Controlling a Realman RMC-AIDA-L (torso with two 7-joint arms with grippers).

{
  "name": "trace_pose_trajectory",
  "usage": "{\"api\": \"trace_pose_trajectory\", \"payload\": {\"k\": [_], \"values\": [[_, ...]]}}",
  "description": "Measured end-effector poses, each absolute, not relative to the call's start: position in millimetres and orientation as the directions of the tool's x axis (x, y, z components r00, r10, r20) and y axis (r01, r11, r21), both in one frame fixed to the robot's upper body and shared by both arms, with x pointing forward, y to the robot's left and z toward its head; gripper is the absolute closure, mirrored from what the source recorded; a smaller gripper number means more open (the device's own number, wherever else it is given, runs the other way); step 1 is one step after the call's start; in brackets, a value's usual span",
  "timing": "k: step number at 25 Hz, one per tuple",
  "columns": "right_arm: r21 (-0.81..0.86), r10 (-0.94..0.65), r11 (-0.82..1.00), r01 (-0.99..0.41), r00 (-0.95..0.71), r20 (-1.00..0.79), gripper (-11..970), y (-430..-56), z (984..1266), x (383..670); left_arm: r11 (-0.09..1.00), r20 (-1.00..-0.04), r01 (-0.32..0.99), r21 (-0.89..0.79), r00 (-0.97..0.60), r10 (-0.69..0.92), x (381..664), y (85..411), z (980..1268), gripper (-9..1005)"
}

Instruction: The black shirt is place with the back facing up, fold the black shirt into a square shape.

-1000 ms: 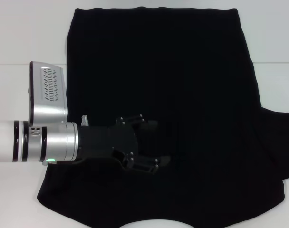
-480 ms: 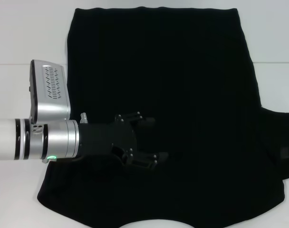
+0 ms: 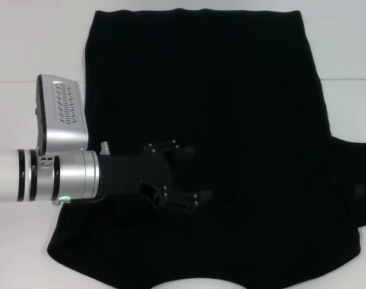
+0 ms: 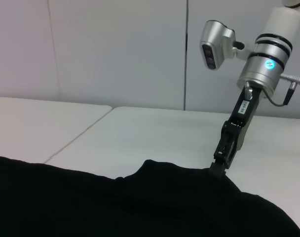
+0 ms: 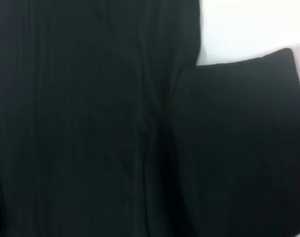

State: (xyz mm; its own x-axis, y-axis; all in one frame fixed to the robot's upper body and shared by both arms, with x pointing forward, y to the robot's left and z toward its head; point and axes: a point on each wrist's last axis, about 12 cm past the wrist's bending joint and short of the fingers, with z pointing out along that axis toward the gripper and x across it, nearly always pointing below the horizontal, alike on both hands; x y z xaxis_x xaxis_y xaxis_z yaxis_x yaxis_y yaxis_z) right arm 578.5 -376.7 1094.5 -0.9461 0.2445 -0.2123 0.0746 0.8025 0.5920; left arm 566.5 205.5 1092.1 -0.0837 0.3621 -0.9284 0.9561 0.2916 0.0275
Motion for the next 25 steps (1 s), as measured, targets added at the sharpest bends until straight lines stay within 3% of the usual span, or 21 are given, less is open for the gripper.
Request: {"api": "trace_pose_trajectory", "payload": {"k": [17, 25], "values": [[0.581, 0.253, 0.812, 0.064, -0.935, -0.25, 876, -375, 1094, 582, 0.31, -0.928, 0.95, 0.026, -0.093, 0.362, 569, 207, 1093, 34], [0.525, 0.217, 0.851, 0.001, -0.911, -0.35, 949, -383, 1100, 589, 0.327, -0.93, 0.945, -0.014, -0.133, 0.342, 569, 207, 1094, 34]]}}
